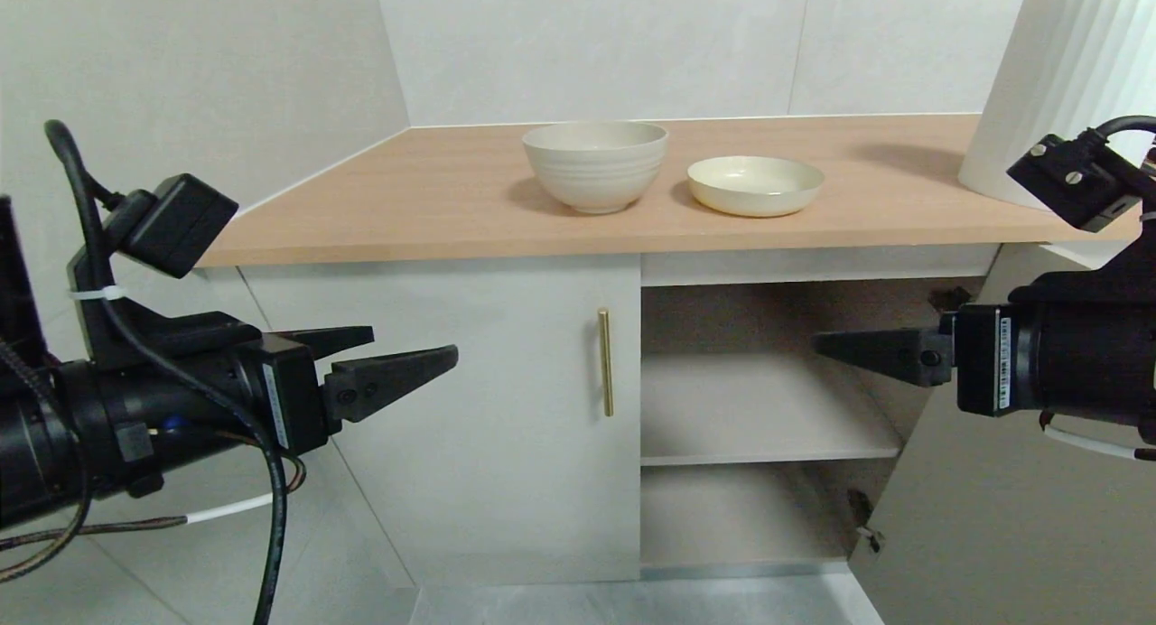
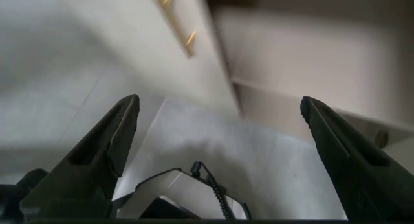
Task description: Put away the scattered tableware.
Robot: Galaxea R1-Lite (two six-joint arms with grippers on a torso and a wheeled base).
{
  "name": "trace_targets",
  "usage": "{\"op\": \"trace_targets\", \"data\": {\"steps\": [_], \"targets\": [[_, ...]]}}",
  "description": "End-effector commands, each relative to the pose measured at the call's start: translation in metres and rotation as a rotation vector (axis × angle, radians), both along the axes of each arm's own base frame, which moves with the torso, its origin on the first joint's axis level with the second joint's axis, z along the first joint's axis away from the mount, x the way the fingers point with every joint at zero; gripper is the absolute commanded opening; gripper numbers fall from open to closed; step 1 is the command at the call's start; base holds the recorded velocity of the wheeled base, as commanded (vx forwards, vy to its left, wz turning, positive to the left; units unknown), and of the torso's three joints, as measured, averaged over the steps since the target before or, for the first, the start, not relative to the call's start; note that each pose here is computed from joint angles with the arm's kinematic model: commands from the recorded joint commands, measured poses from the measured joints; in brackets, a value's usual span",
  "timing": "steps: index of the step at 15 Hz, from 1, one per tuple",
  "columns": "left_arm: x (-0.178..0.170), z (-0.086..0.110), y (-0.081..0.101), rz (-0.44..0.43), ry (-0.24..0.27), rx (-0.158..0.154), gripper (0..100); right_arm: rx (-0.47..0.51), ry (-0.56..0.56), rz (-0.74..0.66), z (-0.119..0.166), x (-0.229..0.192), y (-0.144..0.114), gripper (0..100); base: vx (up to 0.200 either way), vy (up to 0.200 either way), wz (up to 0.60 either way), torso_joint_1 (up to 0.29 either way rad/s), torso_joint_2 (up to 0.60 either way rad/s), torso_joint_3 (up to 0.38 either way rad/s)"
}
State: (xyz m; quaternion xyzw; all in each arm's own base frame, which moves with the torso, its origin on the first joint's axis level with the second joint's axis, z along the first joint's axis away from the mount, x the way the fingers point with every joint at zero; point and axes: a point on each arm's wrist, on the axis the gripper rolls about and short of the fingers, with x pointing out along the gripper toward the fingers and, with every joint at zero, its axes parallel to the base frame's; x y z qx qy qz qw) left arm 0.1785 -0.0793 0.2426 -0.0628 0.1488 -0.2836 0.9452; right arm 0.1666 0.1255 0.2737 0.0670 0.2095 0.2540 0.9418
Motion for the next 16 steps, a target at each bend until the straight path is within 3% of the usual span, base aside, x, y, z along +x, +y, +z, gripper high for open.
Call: {"op": "trace_targets", "data": {"steps": [1, 12, 16], "targets": [[0.002, -0.001, -0.001, 0.000, 0.007, 0.002, 100, 0.002, -0.003, -0.001, 0.000, -0.002, -0.002, 100, 0.200, 0.000, 0.00, 0.007, 0.00, -0.002], [0.001, 0.000, -0.001, -0.005, 0.001, -0.005, 100, -0.019, 0.013, -0.024, -0.006, 0.004, -0.005, 100, 0.000, 0.000, 0.00, 0.002, -0.01, -0.002], [0.004, -0.002, -0.002, -0.005, 0.010, -0.001, 100, -0.015, 0.003, -0.043, -0.007, 0.009, -0.006, 100, 0.000, 0.000, 0.00, 0.077, -0.25, -0.254]]}}
